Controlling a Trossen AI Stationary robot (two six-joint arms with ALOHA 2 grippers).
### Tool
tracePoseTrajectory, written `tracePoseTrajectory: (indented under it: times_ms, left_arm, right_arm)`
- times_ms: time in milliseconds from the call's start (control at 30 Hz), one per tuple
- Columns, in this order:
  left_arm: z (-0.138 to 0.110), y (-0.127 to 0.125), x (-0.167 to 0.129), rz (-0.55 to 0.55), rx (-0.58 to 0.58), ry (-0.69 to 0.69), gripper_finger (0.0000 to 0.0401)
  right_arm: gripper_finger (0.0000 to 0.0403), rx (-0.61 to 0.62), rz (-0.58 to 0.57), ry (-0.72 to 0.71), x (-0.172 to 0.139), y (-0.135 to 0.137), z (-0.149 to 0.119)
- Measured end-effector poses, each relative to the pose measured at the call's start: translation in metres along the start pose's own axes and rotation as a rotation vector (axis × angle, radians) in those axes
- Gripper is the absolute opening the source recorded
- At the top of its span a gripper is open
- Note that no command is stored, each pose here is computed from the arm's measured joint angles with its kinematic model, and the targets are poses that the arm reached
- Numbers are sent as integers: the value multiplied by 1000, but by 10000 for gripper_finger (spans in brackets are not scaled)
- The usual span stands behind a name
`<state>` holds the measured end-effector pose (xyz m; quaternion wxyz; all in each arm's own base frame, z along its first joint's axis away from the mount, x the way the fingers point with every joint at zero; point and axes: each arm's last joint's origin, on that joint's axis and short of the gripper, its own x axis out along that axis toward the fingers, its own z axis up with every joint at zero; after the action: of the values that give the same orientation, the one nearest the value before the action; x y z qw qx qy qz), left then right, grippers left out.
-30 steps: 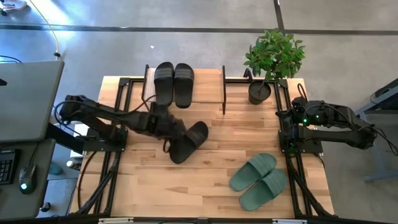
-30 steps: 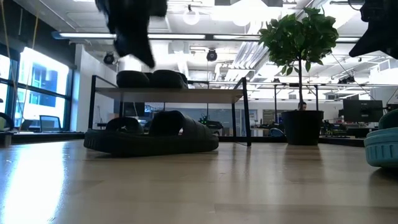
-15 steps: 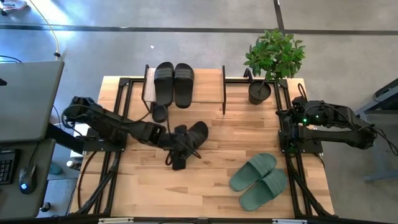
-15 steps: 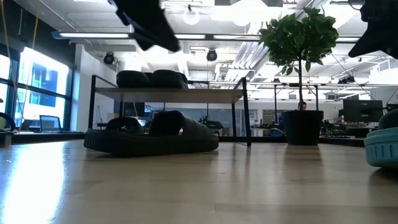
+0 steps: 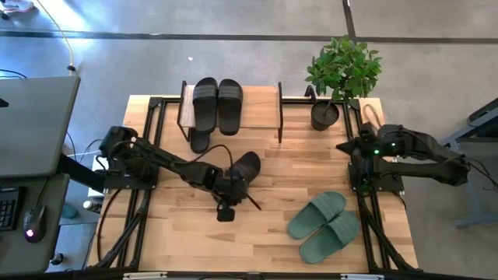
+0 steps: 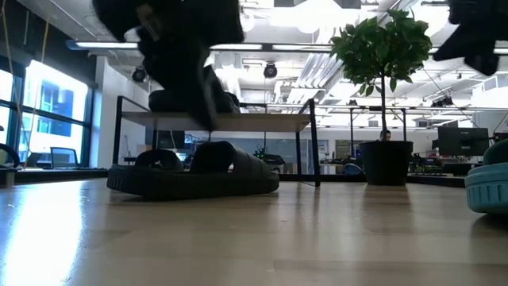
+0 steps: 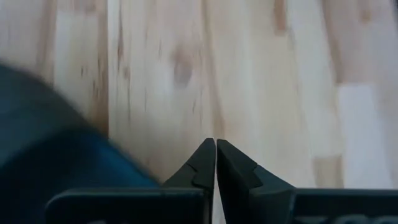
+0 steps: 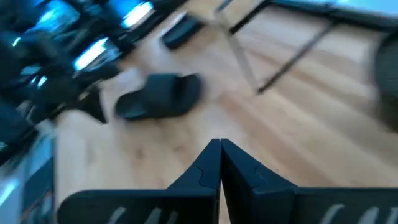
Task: Pick and place slides into the shelf
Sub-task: Put the black slide under the shelf
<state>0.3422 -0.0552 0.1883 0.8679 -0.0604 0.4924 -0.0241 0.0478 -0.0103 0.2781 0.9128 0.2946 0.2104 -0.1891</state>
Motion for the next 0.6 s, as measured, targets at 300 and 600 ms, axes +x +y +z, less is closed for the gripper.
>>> tracePoseTrajectory:
  times_ms: [300,600]
  left_arm:
    - [6,-1,-11,22,-112,80,1]
    - [8,-2,-35,19,-151,89,1]
  right_arm:
    - [0,-41,173,16,84,6,-20]
    - [0,-115,148,31,145,29,-50]
